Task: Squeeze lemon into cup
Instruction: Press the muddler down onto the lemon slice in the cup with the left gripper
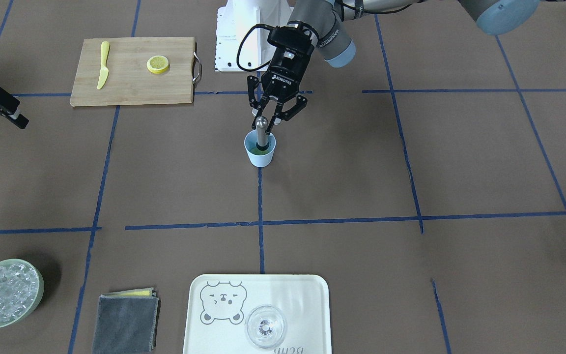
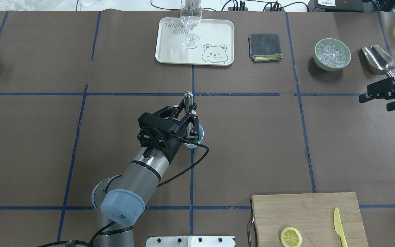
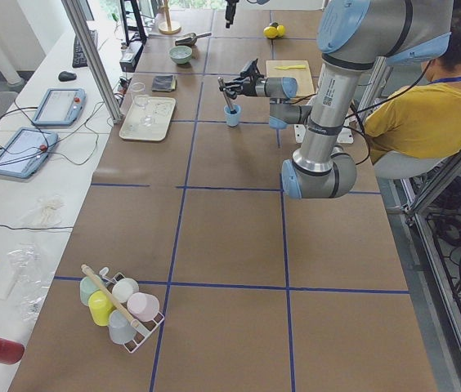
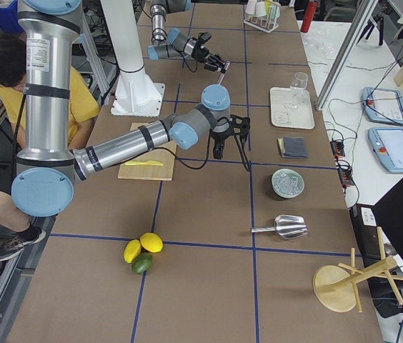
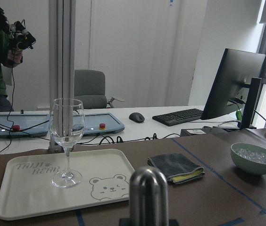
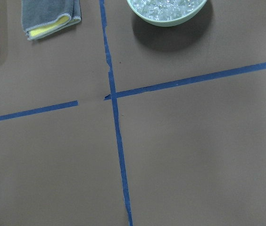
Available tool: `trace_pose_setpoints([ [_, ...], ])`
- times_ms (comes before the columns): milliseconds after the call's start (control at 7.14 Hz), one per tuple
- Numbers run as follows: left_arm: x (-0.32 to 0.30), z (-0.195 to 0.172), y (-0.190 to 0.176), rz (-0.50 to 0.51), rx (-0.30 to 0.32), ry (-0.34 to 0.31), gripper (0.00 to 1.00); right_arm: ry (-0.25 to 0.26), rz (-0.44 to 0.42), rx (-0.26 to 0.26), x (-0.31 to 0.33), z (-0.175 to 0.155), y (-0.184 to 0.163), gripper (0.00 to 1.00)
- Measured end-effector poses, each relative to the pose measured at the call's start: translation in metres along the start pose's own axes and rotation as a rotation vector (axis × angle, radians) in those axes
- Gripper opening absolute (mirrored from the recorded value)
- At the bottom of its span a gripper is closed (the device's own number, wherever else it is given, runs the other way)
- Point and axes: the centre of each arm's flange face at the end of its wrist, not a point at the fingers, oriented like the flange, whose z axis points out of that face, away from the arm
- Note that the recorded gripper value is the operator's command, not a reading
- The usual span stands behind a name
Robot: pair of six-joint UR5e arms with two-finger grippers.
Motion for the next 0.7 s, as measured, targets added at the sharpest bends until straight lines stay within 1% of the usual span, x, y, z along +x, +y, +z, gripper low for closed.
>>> trace_pose_setpoints([
  [700, 0.002, 0.0, 0.016, 0.018, -0.021, -0.002, 0.0, -0.002, 0.0, 0.002, -0.002, -0.001, 0.001, 1.0],
])
